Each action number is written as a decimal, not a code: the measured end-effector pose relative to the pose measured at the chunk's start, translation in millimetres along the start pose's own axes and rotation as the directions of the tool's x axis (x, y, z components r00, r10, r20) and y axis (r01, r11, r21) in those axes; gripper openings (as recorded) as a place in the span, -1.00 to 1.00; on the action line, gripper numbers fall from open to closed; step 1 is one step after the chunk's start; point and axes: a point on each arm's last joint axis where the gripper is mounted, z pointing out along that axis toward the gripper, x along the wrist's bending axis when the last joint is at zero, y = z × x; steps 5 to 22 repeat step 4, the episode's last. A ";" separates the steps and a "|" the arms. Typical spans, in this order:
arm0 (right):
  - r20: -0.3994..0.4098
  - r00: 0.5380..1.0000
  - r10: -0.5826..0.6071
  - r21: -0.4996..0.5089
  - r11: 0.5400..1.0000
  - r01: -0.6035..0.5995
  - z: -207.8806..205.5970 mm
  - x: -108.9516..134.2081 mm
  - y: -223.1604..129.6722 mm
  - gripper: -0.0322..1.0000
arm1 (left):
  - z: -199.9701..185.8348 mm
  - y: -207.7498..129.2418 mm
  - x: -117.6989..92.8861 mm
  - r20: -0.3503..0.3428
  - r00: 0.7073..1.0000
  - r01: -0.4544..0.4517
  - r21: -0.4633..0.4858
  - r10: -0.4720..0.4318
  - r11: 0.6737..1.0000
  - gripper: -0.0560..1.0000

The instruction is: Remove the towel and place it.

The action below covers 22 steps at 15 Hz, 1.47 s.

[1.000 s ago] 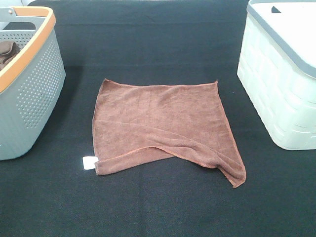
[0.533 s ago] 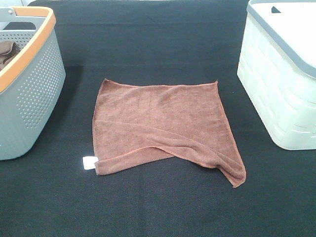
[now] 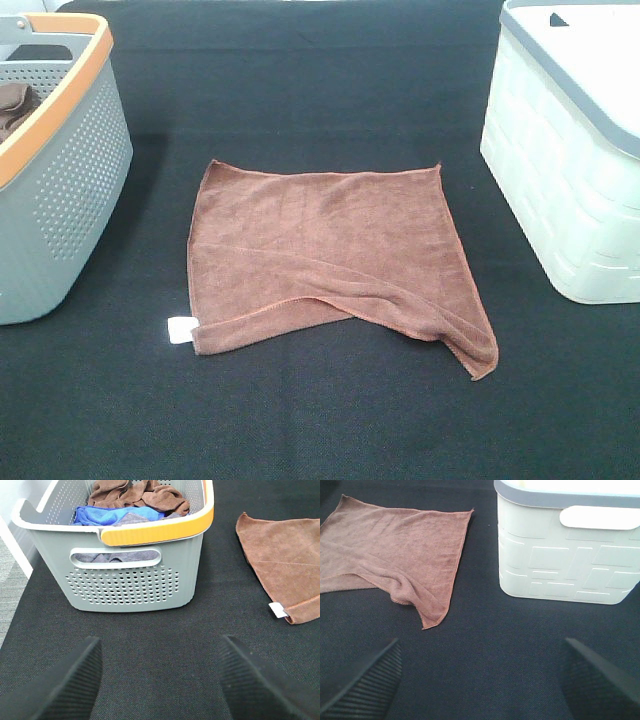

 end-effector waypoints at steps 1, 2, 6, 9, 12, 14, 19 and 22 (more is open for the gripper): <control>0.000 1.000 0.000 0.000 1.000 0.000 0.0 0.0 0.0 0.61 | 0.0 0.0 0.0 0.000 1.000 0.000 0.000 0.000 1.000 0.32; 0.000 1.000 0.000 0.000 1.000 0.000 0.0 0.0 0.0 0.61 | 0.0 0.0 0.0 0.000 1.000 0.000 0.000 0.000 1.000 0.32; -0.001 1.000 0.000 0.000 1.000 0.000 0.0 0.1 0.0 0.61 | 0.0 0.0 0.0 0.000 1.000 0.000 0.000 0.000 1.000 0.32; -0.001 1.000 0.000 0.000 1.000 0.000 0.0 0.1 0.0 0.61 | 0.0 0.0 0.0 0.000 1.000 0.000 0.000 0.000 1.000 0.32; -0.001 1.000 0.000 0.000 1.000 0.000 0.0 0.1 0.0 0.61 | 0.0 0.0 0.0 0.000 1.000 0.000 0.000 0.000 1.000 0.32; -0.001 1.000 0.000 0.000 1.000 0.000 0.0 0.1 0.0 0.61 | 0.0 0.0 0.0 0.000 1.000 0.000 0.000 0.000 1.000 0.32; -0.001 1.000 0.000 0.000 1.000 0.000 0.0 0.1 0.0 0.61 | 0.0 0.0 0.0 0.000 1.000 0.000 0.000 0.000 1.000 0.32; -0.001 1.000 0.000 0.000 1.000 0.000 0.0 0.1 0.0 0.61 | 0.0 0.0 0.0 0.000 1.000 0.000 0.000 0.000 1.000 0.32</control>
